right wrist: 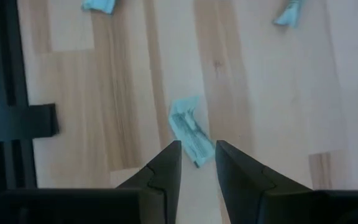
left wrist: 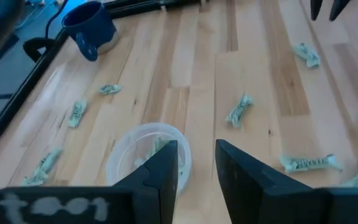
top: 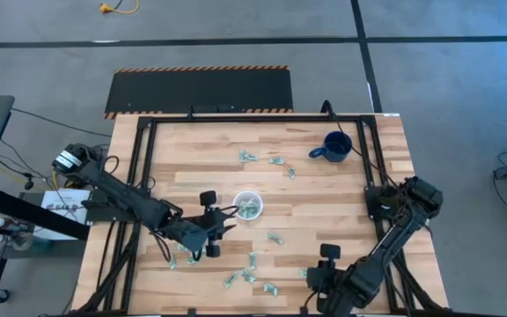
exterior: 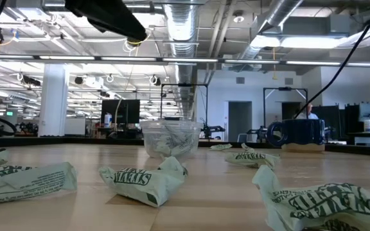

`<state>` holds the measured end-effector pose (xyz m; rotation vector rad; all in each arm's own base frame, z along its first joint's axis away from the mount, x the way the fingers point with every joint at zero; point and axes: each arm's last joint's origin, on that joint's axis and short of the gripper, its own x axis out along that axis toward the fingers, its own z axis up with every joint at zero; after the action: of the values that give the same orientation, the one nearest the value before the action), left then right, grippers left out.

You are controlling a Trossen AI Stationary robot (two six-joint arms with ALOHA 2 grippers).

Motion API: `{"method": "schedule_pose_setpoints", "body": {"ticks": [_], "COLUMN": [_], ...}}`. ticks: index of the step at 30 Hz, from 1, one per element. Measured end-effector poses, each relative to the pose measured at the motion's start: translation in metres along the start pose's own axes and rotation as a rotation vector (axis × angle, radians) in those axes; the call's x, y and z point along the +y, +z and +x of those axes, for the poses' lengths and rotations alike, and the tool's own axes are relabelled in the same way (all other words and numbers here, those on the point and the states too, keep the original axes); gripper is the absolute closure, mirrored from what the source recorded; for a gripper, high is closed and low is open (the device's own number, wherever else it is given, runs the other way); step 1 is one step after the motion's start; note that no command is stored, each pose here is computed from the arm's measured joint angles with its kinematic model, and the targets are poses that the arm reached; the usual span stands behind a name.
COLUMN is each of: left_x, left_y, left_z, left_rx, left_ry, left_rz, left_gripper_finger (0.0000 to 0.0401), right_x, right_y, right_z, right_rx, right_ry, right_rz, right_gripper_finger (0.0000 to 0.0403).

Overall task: Pick and place items into bin
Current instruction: Put the stevia packet into the transparent bin

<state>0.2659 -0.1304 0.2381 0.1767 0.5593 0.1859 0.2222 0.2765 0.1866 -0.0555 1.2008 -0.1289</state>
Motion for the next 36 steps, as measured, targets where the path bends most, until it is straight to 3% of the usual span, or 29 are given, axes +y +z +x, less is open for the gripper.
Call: {"method": "schedule_pose_setpoints", "body": {"ticks": [5,12,17,36], "left_x": [0.0,0.001,0.001,0.001], "left_y": [-0.006,-0.005,-0.006,-0.006], "left_z": [0.001,0.002,0.002,0.002], "left_rx": [0.014,0.006,0.006,0.008], "left_ry": [0.008,0.01,0.01,0.009], "left_rz": [0.019,0.004,0.003,-0.005], "left_gripper_finger": [0.0303,0.0303,0.0303,0.0303], "right_x": [0.001,-0.003,-0.011,-0.02], "right_y": [0.0,-0.001,0.0,-0.001], "right_z": [0.006,0.027,0.036,0.055], "right_rx": [-0.02,-0.023,-0.006,0.03], "right_ry": [0.029,0.093,0.083,0.148], "right_rz": [-0.048,-0.014,-0.009,0.01], "right_gripper_finger": [0.028,0.022,0.02,0.0237]}}
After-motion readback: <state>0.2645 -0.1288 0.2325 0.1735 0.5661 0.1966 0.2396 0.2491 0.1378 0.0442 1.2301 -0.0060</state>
